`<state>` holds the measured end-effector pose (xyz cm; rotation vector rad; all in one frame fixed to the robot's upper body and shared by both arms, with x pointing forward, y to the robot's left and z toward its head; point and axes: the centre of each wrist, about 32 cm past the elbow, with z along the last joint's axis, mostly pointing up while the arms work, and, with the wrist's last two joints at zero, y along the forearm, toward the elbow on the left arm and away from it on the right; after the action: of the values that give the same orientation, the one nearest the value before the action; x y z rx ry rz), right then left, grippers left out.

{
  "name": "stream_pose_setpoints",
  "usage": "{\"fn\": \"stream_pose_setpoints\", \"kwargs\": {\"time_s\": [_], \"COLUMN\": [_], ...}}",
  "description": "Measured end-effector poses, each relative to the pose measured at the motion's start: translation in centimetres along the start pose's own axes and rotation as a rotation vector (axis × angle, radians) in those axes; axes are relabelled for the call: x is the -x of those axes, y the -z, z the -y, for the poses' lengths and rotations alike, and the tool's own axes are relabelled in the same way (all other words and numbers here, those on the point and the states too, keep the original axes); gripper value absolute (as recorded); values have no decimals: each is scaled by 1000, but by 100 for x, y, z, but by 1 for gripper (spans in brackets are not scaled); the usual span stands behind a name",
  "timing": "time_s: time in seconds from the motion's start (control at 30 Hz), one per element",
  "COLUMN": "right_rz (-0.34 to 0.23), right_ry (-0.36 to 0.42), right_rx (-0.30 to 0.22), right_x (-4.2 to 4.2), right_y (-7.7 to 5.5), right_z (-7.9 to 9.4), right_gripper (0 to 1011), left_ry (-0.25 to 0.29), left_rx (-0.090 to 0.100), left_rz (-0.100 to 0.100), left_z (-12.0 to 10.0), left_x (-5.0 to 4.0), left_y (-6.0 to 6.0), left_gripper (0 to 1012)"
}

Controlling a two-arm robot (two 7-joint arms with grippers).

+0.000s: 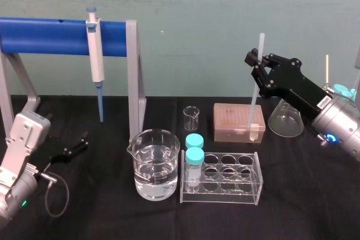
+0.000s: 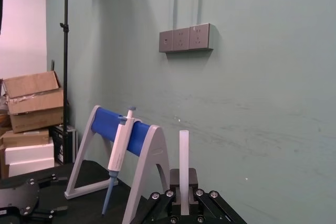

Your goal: Pick up the stirring rod with one hand, then place it down.

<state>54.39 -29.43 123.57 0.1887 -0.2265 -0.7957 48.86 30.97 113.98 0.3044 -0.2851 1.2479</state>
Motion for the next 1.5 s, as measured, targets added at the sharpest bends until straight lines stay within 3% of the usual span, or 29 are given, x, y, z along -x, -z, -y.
{"fn": "stream_pose_setpoints", "kwargs": {"time_s": [0.6, 0.83, 1.1, 1.5], "right_rz": [-3, -40, -114, -104], "right_ry": [-14, -58, -187, -243], "right_rx": [-1, -24, -57, 2], "right_x": [5, -10, -92, -80], "right_y": [-5, -21, -16, 121], "right_z": [23, 63, 275, 504], "right_gripper": [71, 71, 71, 71], "left_ry": [0, 0, 0, 0], "left_rx": [0, 0, 0, 0], "left_rz": [0, 0, 0, 0], "left_z": [0, 0, 0, 0], "left_x": [0, 0, 0, 0], "left_y": [0, 0, 0, 0], "left_gripper": [1000, 1000, 1000, 1000]}}
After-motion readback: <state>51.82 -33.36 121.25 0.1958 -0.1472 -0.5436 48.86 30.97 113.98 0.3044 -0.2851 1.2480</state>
